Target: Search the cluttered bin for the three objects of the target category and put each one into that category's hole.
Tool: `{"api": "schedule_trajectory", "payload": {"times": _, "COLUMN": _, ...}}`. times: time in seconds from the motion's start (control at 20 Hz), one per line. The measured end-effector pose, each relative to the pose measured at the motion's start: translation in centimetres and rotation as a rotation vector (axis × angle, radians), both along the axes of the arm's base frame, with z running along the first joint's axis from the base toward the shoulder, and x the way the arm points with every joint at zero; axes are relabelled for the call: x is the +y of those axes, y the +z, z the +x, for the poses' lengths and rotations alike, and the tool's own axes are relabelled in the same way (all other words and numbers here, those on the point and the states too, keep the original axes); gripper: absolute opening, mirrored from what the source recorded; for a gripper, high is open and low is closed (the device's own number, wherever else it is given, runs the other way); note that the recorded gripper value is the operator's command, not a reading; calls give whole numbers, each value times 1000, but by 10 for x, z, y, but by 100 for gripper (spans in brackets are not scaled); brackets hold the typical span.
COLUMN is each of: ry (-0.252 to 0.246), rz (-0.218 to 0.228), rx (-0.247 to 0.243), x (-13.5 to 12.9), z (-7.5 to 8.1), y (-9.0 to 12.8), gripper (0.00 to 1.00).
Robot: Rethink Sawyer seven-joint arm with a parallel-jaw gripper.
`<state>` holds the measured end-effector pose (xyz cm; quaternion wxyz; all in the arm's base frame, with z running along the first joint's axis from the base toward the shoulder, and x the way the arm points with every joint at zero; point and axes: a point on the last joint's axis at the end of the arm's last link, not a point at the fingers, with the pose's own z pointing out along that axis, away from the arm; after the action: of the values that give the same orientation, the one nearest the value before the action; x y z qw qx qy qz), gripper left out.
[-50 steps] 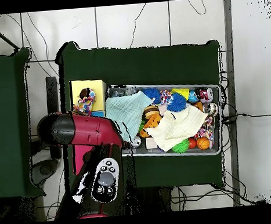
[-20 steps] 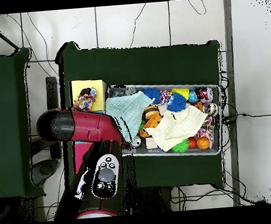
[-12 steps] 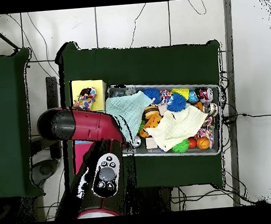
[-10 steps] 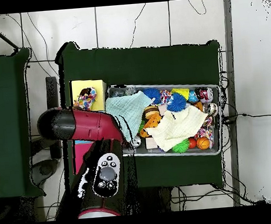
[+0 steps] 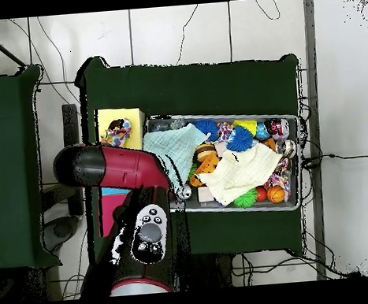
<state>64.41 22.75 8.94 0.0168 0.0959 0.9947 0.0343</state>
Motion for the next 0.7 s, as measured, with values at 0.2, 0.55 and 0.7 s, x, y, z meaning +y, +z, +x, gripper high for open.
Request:
{"api": "schedule_trajectory", "payload": {"times": 0.2, "ry": -1, "rz": 5, "rx": 7, "x": -1, "z": 1, "y": 0, "gripper": 0}}
{"api": "schedule_trajectory", "payload": {"times": 0.55, "ry": 2, "rz": 9, "rx": 18, "x": -1, "z": 3, "y": 0, "gripper": 0}}
{"api": "schedule_trajectory", "payload": {"times": 0.7, "ry": 21, "rz": 5, "rx": 29, "x": 0, "z": 4, "y": 0, "gripper": 0}}
